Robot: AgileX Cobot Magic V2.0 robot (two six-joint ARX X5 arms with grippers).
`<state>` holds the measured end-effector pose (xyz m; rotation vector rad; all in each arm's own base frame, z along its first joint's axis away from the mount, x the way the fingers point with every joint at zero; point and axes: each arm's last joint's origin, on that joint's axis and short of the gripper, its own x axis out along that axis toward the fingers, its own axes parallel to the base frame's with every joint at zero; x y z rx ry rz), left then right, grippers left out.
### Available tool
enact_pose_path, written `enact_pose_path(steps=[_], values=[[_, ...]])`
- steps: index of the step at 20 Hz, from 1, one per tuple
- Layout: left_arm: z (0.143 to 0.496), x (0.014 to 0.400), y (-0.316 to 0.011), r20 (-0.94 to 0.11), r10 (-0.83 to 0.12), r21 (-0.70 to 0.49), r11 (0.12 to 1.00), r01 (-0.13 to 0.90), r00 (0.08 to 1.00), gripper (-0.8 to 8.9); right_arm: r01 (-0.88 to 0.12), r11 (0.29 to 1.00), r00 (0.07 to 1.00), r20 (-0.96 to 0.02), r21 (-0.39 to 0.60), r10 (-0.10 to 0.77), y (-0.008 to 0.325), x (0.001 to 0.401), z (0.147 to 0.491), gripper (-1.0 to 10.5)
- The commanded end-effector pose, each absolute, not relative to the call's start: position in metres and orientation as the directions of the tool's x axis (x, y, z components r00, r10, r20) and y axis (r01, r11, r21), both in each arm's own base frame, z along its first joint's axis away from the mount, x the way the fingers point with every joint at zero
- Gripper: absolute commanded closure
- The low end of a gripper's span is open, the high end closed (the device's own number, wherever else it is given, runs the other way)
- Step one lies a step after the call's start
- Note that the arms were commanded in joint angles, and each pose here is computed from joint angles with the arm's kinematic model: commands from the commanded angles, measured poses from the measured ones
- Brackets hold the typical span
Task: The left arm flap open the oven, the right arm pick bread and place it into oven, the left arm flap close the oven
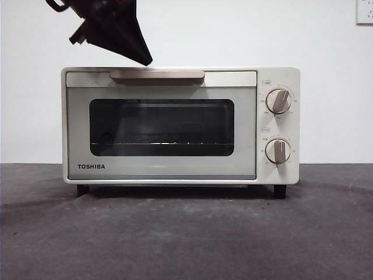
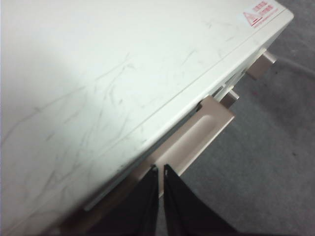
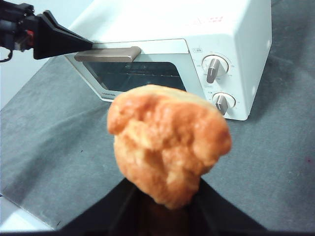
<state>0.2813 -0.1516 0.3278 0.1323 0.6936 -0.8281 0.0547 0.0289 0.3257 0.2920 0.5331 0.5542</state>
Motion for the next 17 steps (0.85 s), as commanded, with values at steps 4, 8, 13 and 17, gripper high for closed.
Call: enact_pose_path(steps=[4,8,13,17], values=[[0.323,0.292,-0.158,-0.620,-0.629,-0.132,0.673,0.728,0.469,7.95,-0.430,0.808,0.727,-0.376,0.404,0.575,0.029,0.053,0.331,8.5],[0.322,0.292,-0.158,-0.627,-0.624,-0.128,0.672,0.729,0.466,7.95,-0.430,0.808,0.726,-0.377,0.404,0.575,0.029,0.053,0.331,8.5],[0.317,0.287,-0.158,-0.673,-0.605,-0.132,0.665,0.736,0.426,7.95,-0.430,0.808,0.727,-0.377,0.403,0.575,0.029,0.053,0.331,8.5],[0.314,0.282,-0.162,-0.712,-0.564,-0.091,0.664,0.742,0.417,7.96,-0.430,0.808,0.727,-0.377,0.403,0.575,0.029,0.053,0.331,8.5]])
